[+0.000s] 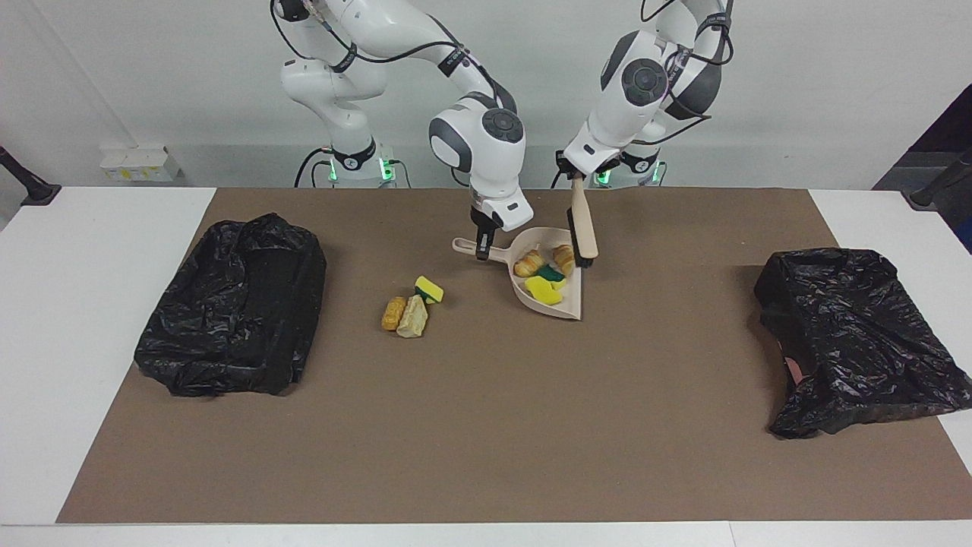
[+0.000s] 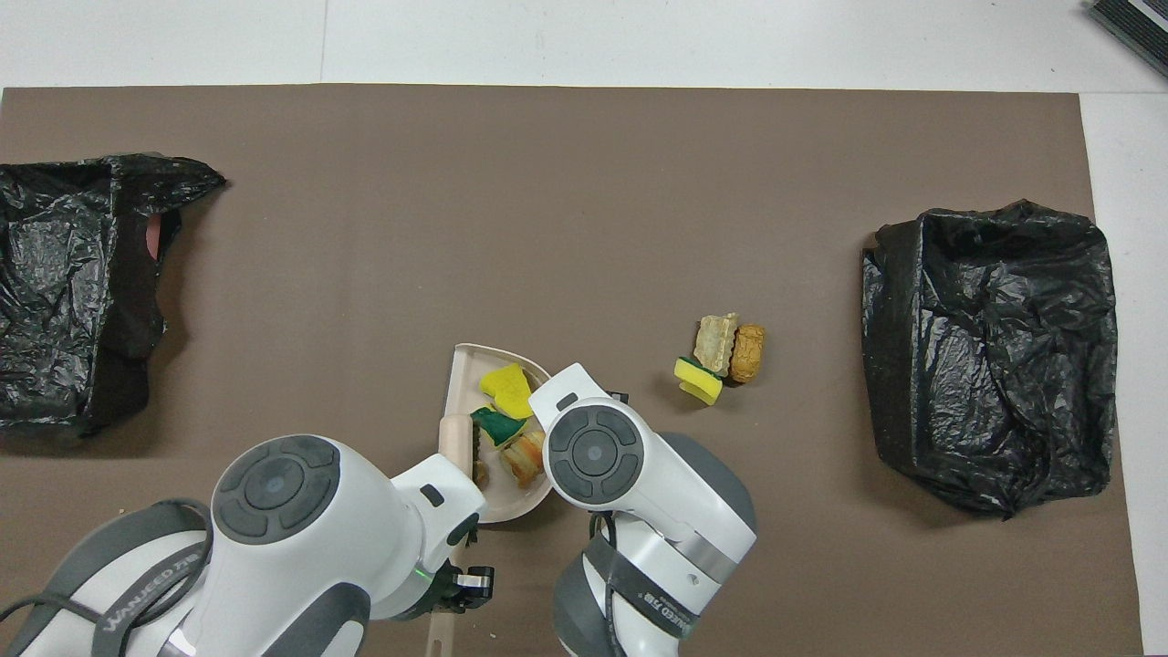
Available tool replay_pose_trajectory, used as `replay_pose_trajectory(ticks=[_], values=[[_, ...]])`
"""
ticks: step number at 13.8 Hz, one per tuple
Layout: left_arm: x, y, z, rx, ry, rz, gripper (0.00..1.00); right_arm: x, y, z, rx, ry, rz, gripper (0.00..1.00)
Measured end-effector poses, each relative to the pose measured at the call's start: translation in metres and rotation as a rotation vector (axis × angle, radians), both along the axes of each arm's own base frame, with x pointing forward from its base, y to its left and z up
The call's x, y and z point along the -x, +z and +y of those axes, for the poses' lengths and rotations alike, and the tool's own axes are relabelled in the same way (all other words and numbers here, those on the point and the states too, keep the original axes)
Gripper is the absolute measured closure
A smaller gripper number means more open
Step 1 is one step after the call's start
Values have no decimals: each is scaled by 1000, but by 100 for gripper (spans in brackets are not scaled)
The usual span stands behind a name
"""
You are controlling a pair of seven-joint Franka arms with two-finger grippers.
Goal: Sweep and dump trash in bin
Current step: 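Lift the dustpan with the right gripper while the left gripper drops the brush, then tip the dustpan over the black bag nearest the right gripper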
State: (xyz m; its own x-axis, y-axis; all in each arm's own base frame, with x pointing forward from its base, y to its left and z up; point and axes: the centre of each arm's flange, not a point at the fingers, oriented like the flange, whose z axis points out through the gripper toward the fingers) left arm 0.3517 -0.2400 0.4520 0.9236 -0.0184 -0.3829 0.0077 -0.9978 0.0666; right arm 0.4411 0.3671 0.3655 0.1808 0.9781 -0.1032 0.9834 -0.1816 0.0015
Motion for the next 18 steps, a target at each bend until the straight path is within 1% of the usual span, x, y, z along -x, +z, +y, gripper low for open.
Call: replay_pose_trajectory(ticks=[2, 3, 5, 6, 8, 10, 13, 15, 17, 18], values=[[-5, -1, 4, -6, 6, -16, 74, -8, 22, -18, 34, -17, -13, 69], [-7, 0, 4, -3, 9, -35, 74, -14, 34, -32, 42, -22, -16, 69], [-10, -1, 3, -15, -1, -67, 74, -27, 57, -65, 31, -34, 1, 69], [-7, -3, -1, -27, -18, -75, 74, -36, 70, -89, 29, -29, 8, 69], [8, -12, -22, -47, -45, -98, 74, -55, 98, -149, 33, -22, 21, 69], [32, -28, -51, -85, -47, -131, 74, -75, 128, -215, 25, -51, 25, 69], [80, -54, -92, -142, -71, -179, 74, -93, 152, -305, 7, -118, 15, 69], [109, -60, -115, -165, -66, -208, 74, -97, 159, -369, -3, -123, 24, 69], [137, -70, -134, -131, -51, -195, 74, -93, 161, -437, -5, -91, 36, 69], [151, -78, -141, -115, -56, -191, 74, -88, 161, -470, 25, -69, 46, 69]])
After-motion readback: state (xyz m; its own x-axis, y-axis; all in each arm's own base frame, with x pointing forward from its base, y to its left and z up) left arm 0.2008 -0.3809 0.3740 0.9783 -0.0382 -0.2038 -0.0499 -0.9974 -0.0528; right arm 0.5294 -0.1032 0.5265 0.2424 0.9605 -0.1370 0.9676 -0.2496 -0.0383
